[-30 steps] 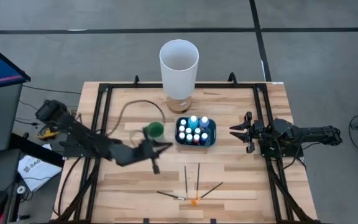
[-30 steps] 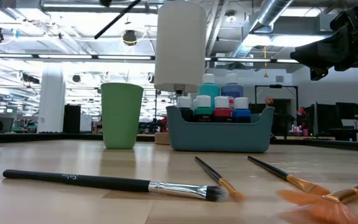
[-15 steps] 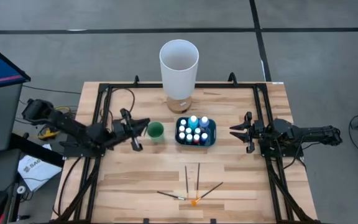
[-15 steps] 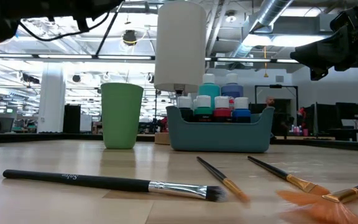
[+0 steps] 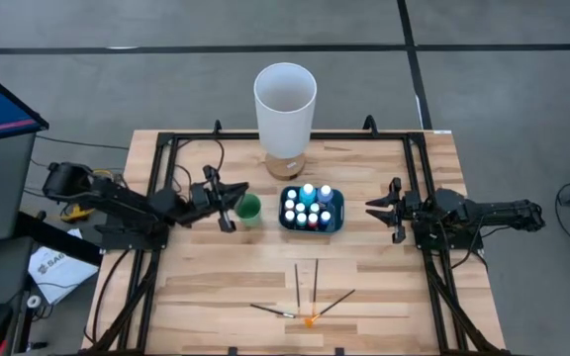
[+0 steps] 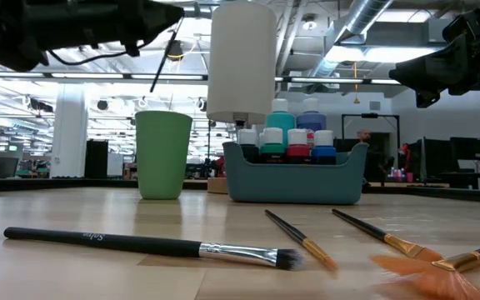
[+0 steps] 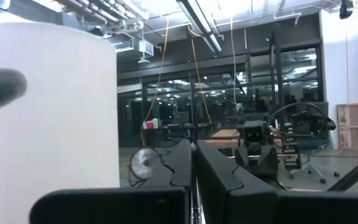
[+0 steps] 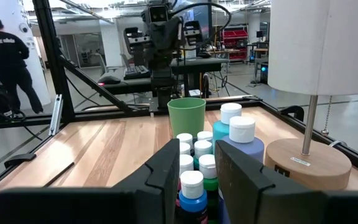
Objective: Pick & Place Paint Supplies
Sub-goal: Put the top silver paintbrush into the green cup
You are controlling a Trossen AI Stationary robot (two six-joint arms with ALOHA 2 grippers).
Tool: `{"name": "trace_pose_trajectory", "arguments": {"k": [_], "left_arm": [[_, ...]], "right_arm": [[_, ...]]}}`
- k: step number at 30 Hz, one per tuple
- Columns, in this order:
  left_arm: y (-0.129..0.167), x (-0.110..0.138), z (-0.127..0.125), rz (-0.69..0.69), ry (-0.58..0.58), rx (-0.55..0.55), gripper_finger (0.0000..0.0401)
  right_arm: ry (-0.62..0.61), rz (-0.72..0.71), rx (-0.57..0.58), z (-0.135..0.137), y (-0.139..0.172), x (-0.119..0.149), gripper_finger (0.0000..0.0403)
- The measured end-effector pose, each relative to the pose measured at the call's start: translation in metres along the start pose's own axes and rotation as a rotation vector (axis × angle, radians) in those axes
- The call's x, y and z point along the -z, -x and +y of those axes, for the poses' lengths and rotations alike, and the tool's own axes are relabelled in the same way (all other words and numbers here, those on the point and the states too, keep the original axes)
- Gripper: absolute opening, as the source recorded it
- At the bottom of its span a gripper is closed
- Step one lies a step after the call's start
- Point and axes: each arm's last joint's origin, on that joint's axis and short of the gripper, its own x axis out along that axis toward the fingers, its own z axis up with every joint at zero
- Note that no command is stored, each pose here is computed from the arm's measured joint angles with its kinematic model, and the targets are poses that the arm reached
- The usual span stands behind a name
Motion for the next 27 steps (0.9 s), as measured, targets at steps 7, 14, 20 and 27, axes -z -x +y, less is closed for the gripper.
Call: {"name": "trace_pose_trajectory", "arguments": {"k": [7, 14, 20, 27], "left_arm": [[-0.005, 0.018, -0.001, 0.014, -0.003, 0.003, 0.0000], [-0.007, 0.036, -0.003, 0.065, -0.029, -0.001, 0.0000], [-0.008, 0.048, -0.002, 0.108, -0.031, -0.004, 0.0000], [-0.007, 0.061, -0.005, 0.160, -0.031, 0.002, 0.0000]], "right_arm": [[0.000, 0.000, 0.000, 0.000, 0.000, 0.000, 0.0098], [0.000, 0.000, 0.000, 0.000, 0.000, 0.000, 0.0098], [0.000, 0.000, 0.000, 0.000, 0.000, 0.000, 0.0098], [0.000, 0.000, 0.000, 0.000, 0.000, 0.000, 0.0098]]}}
